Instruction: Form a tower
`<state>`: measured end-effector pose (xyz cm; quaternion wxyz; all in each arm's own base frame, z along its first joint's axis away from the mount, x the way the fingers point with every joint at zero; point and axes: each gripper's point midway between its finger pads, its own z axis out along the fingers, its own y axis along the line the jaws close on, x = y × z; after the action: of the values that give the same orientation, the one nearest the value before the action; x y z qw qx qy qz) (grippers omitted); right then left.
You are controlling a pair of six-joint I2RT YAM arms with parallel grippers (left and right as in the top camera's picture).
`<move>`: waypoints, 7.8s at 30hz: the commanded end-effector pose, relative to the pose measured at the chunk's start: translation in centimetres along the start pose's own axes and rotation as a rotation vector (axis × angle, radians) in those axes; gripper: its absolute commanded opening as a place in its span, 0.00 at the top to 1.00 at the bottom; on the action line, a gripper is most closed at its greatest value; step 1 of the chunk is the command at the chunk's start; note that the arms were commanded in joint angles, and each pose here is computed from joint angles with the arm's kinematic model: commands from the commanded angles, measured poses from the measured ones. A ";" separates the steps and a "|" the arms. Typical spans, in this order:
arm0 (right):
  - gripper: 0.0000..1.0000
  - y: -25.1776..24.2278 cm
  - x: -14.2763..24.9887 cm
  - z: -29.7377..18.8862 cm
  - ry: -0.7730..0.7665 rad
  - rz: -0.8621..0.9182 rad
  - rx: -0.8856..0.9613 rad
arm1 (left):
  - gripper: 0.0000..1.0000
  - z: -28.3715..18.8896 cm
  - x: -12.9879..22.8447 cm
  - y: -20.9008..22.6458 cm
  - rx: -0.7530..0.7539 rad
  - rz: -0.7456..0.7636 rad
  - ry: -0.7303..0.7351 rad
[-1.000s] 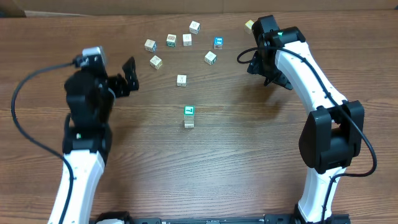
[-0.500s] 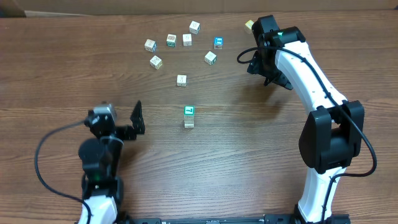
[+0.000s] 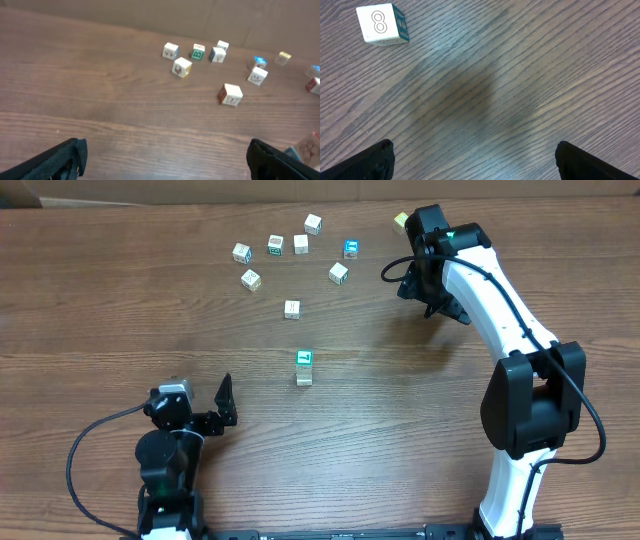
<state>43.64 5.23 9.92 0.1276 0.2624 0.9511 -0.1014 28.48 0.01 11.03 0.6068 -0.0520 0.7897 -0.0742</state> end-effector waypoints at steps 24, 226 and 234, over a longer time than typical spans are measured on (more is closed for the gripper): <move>0.00 -0.4 -0.3 -0.3 -0.016 0.009 0.005 | 0.00 -5.2 -3.8 1.7 -0.143 0.033 -0.205; 0.00 -12.2 13.2 -10.1 -1.192 -0.292 -0.782 | 0.00 -5.0 -3.6 0.5 -0.097 0.121 -0.192; 0.00 -12.2 13.2 -10.1 -1.192 -0.292 -0.782 | 0.00 -5.0 -3.6 0.5 -0.098 0.121 -0.192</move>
<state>24.32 3.90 17.25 0.6915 -0.0348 0.7142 0.1031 24.59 1.63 15.50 0.6763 -0.0528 0.7347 0.0027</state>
